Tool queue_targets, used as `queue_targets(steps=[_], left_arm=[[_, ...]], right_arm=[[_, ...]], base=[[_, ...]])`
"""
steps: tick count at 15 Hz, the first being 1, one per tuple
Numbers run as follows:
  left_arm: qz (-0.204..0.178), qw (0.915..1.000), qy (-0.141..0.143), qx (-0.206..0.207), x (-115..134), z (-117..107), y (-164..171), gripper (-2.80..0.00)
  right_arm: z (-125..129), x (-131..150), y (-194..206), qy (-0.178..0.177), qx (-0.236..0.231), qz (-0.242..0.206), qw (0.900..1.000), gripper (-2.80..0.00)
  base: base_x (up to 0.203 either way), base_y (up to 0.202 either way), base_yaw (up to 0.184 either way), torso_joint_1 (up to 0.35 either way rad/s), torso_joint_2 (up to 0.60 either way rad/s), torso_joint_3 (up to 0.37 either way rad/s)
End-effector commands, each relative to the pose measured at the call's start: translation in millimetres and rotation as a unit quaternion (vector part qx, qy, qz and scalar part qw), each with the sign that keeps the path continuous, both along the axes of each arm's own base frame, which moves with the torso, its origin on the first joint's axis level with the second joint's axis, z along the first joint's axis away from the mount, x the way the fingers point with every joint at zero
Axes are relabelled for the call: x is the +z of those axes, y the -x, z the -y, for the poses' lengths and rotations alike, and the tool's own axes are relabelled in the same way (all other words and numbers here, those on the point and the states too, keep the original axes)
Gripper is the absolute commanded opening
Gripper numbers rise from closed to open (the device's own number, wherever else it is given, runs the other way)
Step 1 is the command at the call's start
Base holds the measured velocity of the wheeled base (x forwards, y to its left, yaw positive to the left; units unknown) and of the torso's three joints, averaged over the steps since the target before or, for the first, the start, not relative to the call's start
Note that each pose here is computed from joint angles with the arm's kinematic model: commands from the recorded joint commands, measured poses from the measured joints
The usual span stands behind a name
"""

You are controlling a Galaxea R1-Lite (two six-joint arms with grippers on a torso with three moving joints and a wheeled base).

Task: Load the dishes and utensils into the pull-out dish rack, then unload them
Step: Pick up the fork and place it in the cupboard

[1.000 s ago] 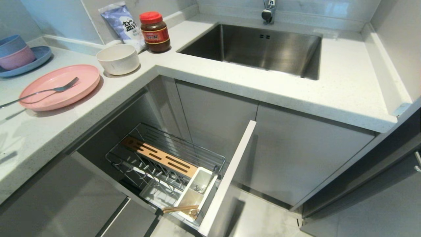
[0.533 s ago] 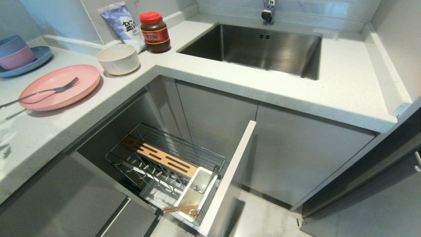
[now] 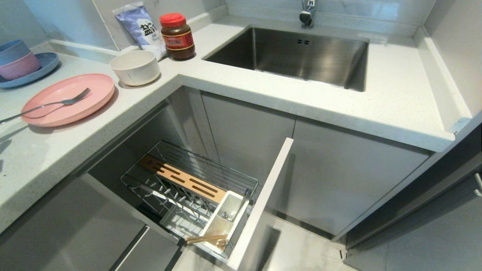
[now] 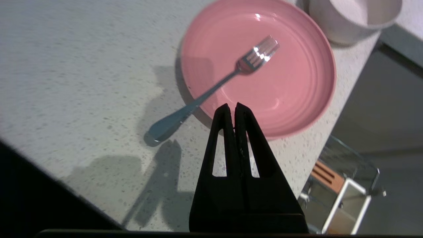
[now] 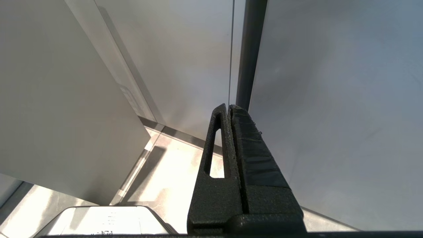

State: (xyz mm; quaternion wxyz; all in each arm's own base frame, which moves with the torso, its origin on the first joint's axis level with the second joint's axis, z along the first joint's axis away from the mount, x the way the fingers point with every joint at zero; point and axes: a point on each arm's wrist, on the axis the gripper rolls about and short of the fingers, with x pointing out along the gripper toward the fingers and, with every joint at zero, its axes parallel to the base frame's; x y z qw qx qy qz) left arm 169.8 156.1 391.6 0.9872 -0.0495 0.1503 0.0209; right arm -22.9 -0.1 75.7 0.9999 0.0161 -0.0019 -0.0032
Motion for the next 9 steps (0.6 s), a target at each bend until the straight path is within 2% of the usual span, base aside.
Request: queue_targets(steps=[1, 4, 6, 9], left_arm=[[-0.007, 0.999, 0.008, -0.044, -11, -11, -6, -2.8], [-0.01, 0.9943, -0.006, -0.106, -24, -23, -6, -2.8], [-0.018, 0.9923, -0.022, -0.12, -34, -33, -8, -2.8], [-0.01, 0.9909, -0.018, -0.133, -42, -46, -11, -2.8]], right_arm=[[0, 0, 0, 0.0, 0.0, 0.001, 1.0, -2.8], [0, 0, 0, 0.0, 0.0, 0.001, 1.0, -2.8], [0, 0, 0, 0.0, 0.0, 0.001, 1.0, -2.8], [0, 0, 0, 0.0, 0.0, 0.001, 1.0, -2.8]], base=[[0.0, 0.0, 0.0, 0.0, 0.0, 0.0], [0.0, 0.0, 0.0, 0.0, 0.0, 0.0], [0.0, 0.0, 0.0, 0.0, 0.0, 0.0], [0.0, 0.0, 0.0, 0.0, 0.0, 0.0]])
